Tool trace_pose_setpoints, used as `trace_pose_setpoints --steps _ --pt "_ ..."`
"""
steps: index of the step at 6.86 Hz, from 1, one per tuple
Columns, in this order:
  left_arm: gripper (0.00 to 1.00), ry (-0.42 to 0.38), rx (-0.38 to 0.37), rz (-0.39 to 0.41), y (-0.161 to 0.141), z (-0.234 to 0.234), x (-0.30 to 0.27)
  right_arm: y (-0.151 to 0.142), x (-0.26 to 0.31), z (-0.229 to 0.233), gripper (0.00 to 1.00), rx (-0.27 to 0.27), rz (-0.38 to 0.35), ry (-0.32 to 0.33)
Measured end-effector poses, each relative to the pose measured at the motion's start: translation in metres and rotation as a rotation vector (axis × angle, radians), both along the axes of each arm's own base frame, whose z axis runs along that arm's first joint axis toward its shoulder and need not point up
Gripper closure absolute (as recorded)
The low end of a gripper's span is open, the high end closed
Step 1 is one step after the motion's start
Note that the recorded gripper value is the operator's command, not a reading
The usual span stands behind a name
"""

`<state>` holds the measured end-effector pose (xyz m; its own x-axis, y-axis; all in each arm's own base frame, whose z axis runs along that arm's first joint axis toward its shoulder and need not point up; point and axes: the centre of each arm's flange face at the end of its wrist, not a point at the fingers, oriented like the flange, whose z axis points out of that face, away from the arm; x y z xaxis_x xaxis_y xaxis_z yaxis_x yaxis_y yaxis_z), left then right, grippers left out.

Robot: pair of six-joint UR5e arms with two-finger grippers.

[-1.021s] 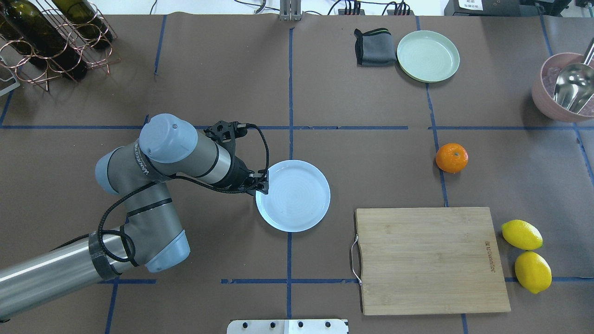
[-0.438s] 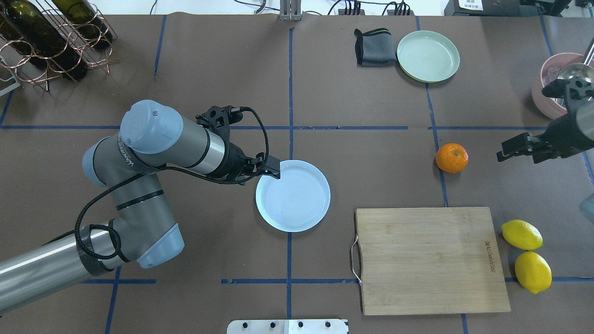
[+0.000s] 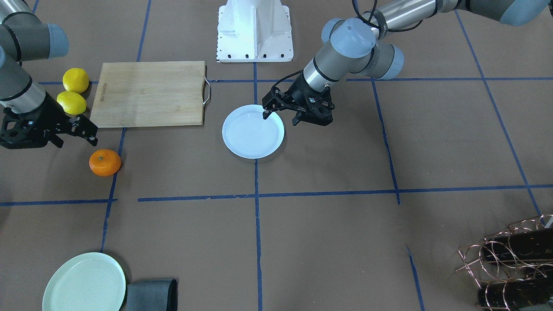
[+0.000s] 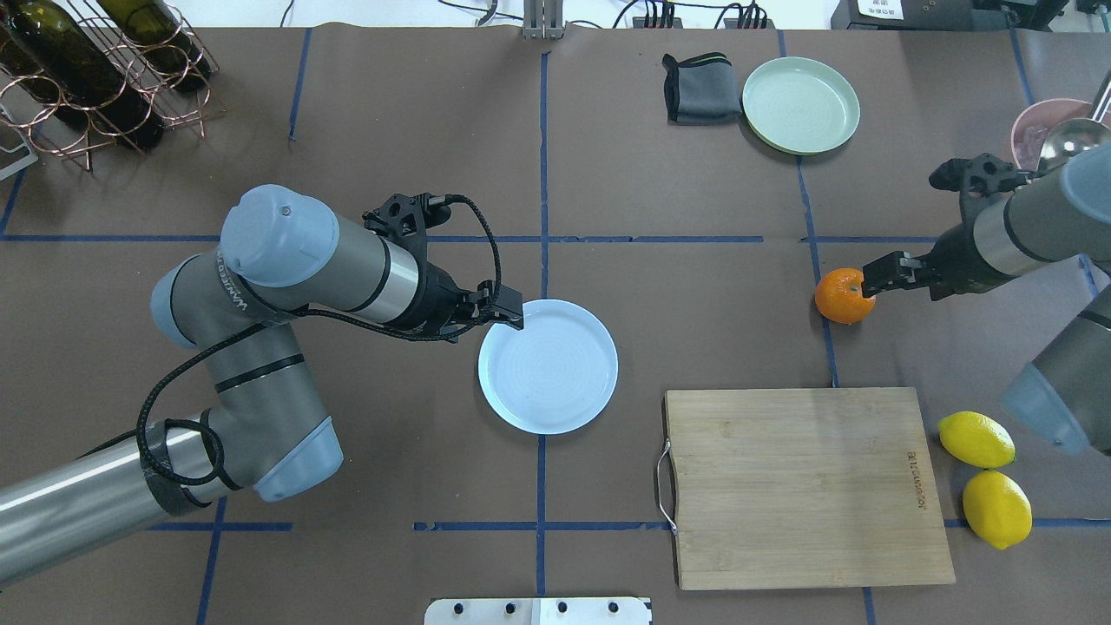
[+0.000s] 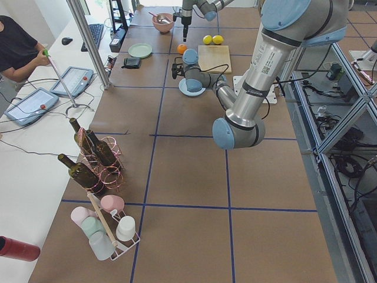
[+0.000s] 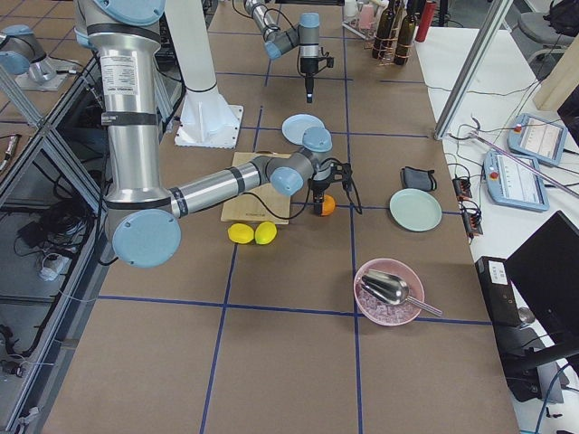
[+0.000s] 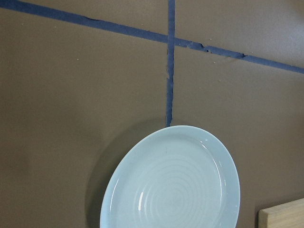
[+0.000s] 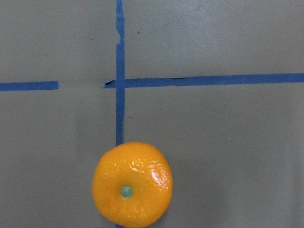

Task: Pick orange to plate
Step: 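Close the right gripper on the orange while the left gripper holds the plate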

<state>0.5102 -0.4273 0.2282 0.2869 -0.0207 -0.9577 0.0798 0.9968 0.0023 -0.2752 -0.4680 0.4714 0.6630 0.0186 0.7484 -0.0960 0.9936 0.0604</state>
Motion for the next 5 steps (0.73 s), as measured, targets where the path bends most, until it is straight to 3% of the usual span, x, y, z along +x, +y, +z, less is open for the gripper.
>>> trace_pose_setpoints --steps 5 --pt "0.01 -0.003 0.000 -0.009 -0.001 0.001 0.000 -0.019 -0.058 0.003 0.00 0.032 -0.009 0.054"
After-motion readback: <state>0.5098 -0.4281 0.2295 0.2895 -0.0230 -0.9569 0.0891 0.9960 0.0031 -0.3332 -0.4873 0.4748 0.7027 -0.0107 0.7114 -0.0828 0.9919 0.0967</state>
